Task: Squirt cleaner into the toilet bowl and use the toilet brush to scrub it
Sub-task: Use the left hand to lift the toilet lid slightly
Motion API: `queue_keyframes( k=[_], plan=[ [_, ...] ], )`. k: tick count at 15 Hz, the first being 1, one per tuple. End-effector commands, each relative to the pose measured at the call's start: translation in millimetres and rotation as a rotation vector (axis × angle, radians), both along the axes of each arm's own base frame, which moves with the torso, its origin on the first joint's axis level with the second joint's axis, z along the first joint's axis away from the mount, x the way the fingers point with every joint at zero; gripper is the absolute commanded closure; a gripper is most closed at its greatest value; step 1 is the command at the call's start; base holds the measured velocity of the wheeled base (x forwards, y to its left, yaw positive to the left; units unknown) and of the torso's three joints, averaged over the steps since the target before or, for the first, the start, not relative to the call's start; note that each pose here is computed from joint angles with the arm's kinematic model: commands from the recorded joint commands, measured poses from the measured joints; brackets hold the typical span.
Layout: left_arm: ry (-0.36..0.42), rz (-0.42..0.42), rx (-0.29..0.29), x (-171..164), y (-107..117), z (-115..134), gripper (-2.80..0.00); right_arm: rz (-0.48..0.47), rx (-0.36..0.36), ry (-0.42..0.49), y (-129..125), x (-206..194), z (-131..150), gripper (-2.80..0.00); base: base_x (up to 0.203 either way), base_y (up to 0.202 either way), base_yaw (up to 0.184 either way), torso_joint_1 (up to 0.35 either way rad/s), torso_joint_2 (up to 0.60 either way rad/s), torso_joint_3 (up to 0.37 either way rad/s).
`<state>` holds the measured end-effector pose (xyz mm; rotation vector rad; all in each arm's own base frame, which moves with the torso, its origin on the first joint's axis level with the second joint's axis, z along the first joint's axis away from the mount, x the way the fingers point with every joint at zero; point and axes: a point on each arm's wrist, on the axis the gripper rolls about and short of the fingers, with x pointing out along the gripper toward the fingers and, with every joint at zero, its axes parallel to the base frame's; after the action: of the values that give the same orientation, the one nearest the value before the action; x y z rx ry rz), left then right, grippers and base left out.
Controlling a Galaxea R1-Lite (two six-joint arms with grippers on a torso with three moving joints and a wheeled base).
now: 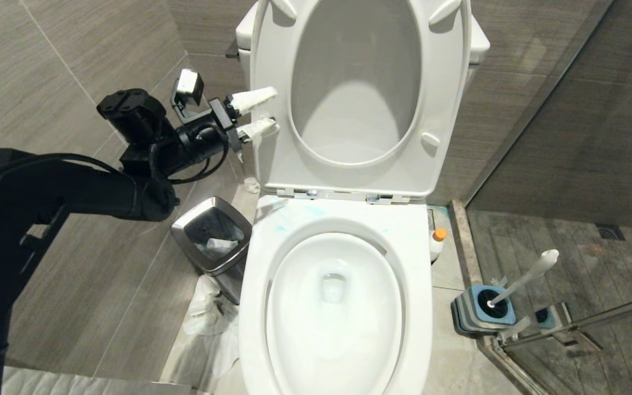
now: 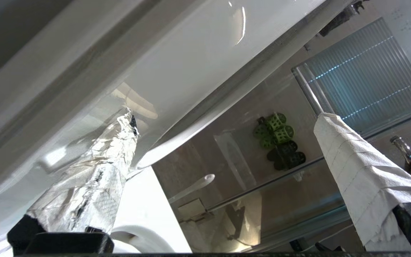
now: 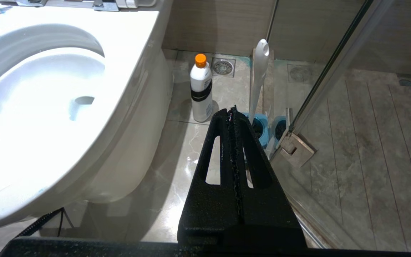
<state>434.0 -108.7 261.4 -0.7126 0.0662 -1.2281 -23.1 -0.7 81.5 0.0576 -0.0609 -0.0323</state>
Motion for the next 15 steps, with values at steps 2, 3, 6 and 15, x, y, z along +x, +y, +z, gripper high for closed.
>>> queue_keyframes(
  k=[2, 3, 6, 15],
  plan=[
    [0.004, 0.002, -0.005, 5, -1, -5, -2.80, 0.000, 0.000, 0.025, 0, 2, -7, 0.00, 0.000, 0.000, 0.000, 0.000, 0.00, 0.000],
    [0.005, 0.011, -0.010, 6, -1, -5, -2.80, 0.000, 0.000, 0.025, 0, 2, -7, 0.00, 0.000, 0.000, 0.000, 0.000, 0.00, 0.000],
    [-0.014, 0.010, -0.022, -2, 0, 9, -2.80, 0.000, 0.000, 0.024, 0, 2, -7, 0.00, 0.000, 0.000, 0.000, 0.000, 0.00, 0.000],
    [0.221, -0.156, -0.189, -123, 5, 128, -2.80, 0.000, 0.000, 0.025, 0, 2, -7, 0.00, 0.000, 0.000, 0.000, 0.000, 0.00, 0.000]
  ],
)
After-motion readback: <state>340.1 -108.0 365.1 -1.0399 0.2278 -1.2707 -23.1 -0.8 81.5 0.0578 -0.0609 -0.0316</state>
